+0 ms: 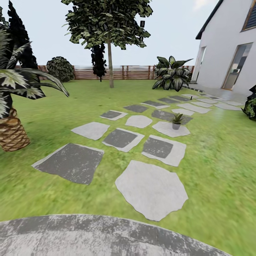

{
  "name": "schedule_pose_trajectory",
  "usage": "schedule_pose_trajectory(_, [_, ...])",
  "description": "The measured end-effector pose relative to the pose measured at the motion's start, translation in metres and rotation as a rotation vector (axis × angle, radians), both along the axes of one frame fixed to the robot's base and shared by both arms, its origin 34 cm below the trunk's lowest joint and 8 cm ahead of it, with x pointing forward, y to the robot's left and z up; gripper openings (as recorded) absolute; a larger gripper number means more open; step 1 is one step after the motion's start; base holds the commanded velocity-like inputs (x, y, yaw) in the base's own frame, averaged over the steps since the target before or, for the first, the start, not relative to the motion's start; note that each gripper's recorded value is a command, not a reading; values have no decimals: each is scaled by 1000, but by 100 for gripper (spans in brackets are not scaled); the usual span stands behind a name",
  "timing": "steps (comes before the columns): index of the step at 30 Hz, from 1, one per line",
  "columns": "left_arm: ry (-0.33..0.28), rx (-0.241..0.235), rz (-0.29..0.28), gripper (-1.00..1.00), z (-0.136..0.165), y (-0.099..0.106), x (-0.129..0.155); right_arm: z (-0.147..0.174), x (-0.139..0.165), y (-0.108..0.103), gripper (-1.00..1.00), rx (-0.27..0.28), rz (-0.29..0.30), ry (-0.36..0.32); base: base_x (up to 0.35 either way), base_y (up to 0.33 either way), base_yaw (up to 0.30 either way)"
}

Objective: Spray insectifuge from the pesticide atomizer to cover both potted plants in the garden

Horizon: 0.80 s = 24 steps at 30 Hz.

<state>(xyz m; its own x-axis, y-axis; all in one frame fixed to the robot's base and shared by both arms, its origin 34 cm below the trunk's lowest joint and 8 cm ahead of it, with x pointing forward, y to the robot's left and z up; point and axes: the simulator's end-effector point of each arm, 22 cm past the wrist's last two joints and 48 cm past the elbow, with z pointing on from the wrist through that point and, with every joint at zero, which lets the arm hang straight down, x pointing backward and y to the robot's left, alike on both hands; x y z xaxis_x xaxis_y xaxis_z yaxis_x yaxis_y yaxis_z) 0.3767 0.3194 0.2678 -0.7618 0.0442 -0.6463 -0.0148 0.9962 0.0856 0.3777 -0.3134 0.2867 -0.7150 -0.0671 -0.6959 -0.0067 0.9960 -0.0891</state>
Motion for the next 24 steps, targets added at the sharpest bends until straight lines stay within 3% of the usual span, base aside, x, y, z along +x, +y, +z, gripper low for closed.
schedule_pose_trajectory(24, [0, 0, 0, 100, 0, 0, 0, 0, 0, 0, 100, -3, 2, 0, 340, 0, 0])
